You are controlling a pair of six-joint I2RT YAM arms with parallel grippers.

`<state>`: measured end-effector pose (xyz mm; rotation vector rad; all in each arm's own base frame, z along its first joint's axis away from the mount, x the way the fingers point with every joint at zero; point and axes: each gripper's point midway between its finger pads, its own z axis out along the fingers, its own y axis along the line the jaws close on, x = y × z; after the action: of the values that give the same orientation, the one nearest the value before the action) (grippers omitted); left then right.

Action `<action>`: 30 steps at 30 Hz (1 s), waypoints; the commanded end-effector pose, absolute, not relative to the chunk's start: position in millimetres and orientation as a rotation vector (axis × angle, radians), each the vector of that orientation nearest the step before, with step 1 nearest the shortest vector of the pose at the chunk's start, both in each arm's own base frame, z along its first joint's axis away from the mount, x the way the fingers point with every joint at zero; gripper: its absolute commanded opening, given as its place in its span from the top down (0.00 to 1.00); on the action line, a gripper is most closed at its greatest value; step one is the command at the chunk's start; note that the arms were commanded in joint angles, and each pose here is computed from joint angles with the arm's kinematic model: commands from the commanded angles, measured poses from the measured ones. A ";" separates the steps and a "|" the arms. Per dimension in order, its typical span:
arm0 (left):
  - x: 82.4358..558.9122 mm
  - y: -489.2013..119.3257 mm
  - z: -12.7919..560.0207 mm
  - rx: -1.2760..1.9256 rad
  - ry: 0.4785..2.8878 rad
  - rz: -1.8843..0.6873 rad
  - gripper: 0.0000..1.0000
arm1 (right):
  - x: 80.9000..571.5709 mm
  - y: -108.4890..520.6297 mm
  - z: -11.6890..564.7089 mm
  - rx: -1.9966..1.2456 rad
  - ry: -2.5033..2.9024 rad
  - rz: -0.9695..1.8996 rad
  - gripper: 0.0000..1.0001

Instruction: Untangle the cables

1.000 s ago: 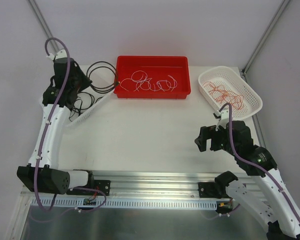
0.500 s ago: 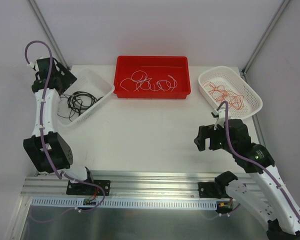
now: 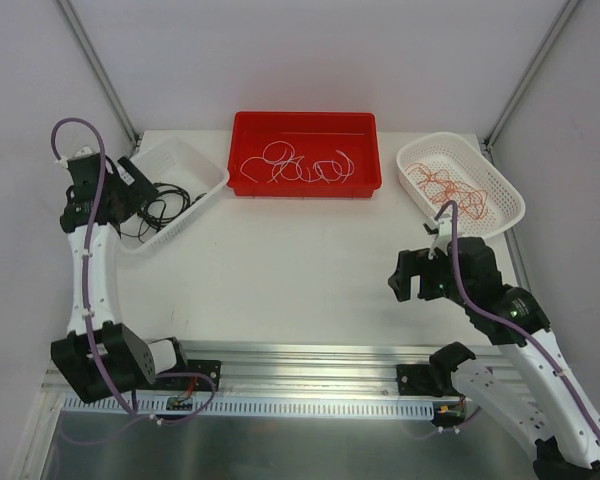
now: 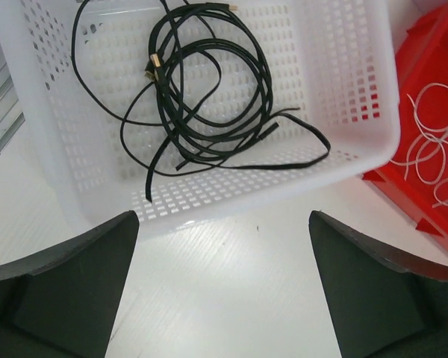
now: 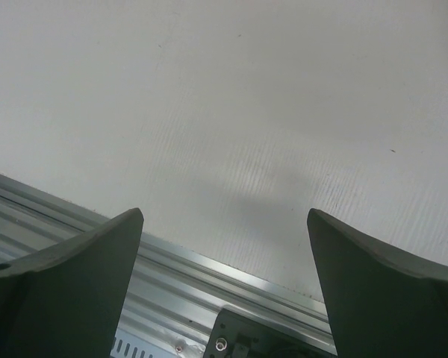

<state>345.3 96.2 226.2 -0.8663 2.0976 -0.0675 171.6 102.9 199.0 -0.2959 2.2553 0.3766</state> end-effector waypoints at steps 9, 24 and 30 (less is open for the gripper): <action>256.0 10.7 279.0 -0.333 1.945 -0.126 0.01 | 157.2 75.3 233.9 -0.112 2.220 0.313 0.03; 139.6 -8.9 279.0 -0.364 1.852 -0.222 0.01 | 113.0 1.9 277.0 0.079 1.889 0.203 0.03; 109.1 -0.6 293.0 -0.330 1.725 -0.229 0.01 | 90.2 -9.5 293.1 0.090 1.727 0.277 0.03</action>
<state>125.9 -11.0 281.9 -0.3038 1.7997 -0.2426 98.6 -0.4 282.8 0.0820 1.7955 0.2763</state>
